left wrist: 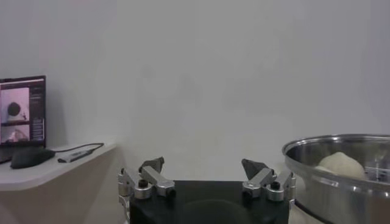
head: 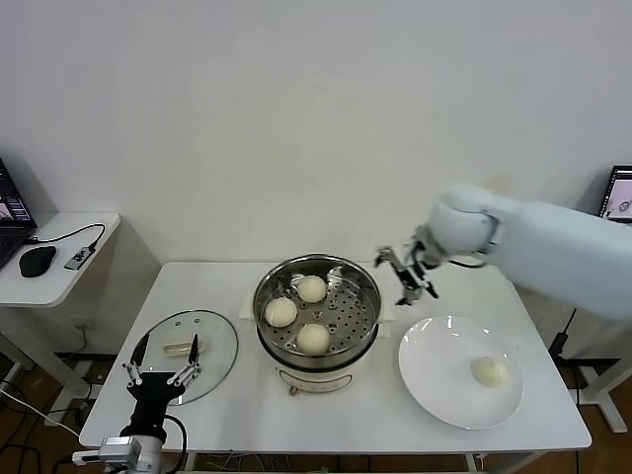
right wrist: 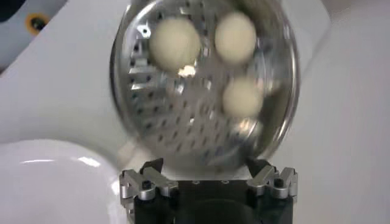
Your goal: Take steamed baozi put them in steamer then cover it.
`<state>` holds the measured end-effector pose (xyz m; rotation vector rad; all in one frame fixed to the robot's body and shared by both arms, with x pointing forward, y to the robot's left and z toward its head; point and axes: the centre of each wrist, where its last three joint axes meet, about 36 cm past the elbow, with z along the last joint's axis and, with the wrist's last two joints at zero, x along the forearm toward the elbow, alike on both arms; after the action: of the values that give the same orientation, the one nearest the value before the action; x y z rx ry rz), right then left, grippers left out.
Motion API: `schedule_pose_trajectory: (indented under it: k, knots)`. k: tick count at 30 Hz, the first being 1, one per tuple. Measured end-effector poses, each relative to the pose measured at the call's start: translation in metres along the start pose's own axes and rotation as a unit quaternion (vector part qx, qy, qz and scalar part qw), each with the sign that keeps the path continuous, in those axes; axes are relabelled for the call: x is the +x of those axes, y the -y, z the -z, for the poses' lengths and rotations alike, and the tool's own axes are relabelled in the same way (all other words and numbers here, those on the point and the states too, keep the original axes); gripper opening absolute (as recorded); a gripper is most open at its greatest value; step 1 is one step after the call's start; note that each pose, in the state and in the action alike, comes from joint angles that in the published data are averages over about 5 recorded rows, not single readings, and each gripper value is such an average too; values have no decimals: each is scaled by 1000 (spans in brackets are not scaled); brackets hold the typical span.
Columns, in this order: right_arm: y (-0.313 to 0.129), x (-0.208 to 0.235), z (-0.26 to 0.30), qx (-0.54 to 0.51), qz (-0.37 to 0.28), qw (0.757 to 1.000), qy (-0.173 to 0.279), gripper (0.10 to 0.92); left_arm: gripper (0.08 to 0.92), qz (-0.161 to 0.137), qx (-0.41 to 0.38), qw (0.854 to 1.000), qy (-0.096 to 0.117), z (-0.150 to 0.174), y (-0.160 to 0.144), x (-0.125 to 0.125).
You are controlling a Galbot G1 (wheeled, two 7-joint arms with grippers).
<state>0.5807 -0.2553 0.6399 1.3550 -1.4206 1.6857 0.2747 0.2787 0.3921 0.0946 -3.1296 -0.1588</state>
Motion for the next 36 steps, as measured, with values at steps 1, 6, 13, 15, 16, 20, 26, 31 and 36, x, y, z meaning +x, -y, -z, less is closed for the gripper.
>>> schedule_pose_trajectory:
  k: [1, 6, 13, 15, 16, 20, 26, 31, 36]
  knots:
    - [-6, -1, -8, -13, 2, 1000, -4, 823, 823, -1, 0, 1000, -1, -1, 0, 0]
    - [-38, -13, -48, -64, 17, 998, -23, 823, 823, -2, -2, 1000, -2, -2, 1, 1]
    - [-77, -39, -92, -107, 50, 992, -41, 823, 823, -1, -7, 1000, -8, -5, -1, 3]
    - [-86, -45, -102, -115, 57, 991, -46, 823, 823, 0, -8, 1000, -9, -6, -1, 3]
    - [-91, -48, -107, -118, 60, 990, -49, 823, 823, 0, -8, 1000, -10, -6, -1, 3]
    - [-107, -59, -123, -131, 70, 987, -61, 823, 823, 1, -8, 1000, -11, -7, -1, 4]
    - [-127, -76, -140, -145, 82, 983, -77, 823, 823, 2, -9, 1000, -13, -8, -2, 5]
    - [-140, -90, -149, -152, 90, 980, -87, 823, 823, 2, -10, 1000, -14, -8, -2, 6]
    - [-150, -102, -155, -159, 99, 978, -94, 823, 823, 3, -10, 1000, -14, -8, -3, 6]
